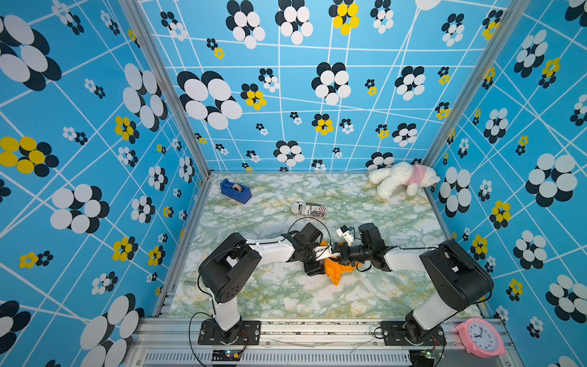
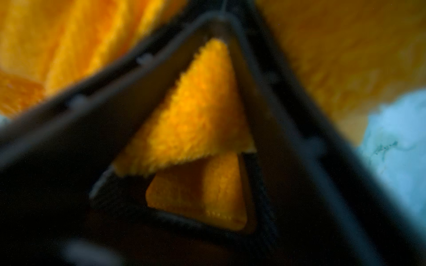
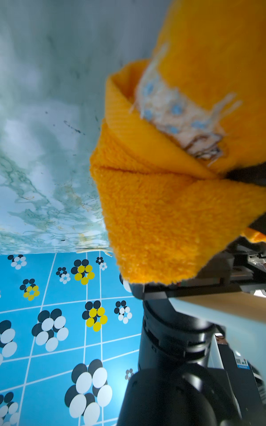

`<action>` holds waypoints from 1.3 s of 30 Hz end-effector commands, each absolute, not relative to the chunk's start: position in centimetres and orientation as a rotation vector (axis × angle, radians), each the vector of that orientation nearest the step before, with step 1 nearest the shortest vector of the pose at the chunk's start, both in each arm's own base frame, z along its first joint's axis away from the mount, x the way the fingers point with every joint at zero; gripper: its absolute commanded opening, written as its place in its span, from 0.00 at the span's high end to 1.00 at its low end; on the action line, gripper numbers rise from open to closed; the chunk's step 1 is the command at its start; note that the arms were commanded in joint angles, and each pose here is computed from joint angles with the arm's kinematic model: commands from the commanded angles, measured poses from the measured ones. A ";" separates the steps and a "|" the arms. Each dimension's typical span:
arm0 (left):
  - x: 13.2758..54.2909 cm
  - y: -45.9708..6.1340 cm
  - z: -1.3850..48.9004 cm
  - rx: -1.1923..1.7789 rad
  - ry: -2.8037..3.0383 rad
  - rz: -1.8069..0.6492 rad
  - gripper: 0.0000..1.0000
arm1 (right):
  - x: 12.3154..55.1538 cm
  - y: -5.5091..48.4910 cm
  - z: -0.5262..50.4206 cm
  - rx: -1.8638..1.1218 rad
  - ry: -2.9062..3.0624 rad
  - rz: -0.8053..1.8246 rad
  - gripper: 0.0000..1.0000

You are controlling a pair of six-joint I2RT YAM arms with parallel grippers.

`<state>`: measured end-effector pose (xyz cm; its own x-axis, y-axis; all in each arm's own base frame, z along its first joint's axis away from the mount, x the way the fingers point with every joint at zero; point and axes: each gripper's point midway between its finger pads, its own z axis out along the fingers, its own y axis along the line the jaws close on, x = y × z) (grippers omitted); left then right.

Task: Wipe the eyeglass case
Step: Wipe the dirt from the eyeglass case.

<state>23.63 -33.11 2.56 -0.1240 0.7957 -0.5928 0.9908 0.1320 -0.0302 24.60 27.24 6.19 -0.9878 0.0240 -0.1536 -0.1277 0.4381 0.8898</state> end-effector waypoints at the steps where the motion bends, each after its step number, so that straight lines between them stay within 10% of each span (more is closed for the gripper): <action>1: 25.3 -35.2 5.8 1.636 1.829 -0.631 0.60 | 23.0 24.9 1.7 0.100 2.711 1.468 1.00; 10: 25.3 -34.6 6.0 1.626 1.832 -0.622 0.60 | 21.5 18.2 3.2 0.077 2.812 1.067 1.00; 25: 25.6 -35.1 6.5 1.614 1.811 -0.626 0.60 | 23.5 26.2 2.9 0.135 2.700 1.486 1.00; 39: 25.5 -34.7 6.8 1.624 1.811 -0.604 0.60 | 22.3 18.1 3.1 0.181 2.843 1.167 1.00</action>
<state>23.98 -33.27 2.98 -0.1210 0.7722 -0.6238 0.9893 0.1452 -0.0122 25.11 19.26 6.22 -0.9796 0.1301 -0.1528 -0.0354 0.6375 0.7696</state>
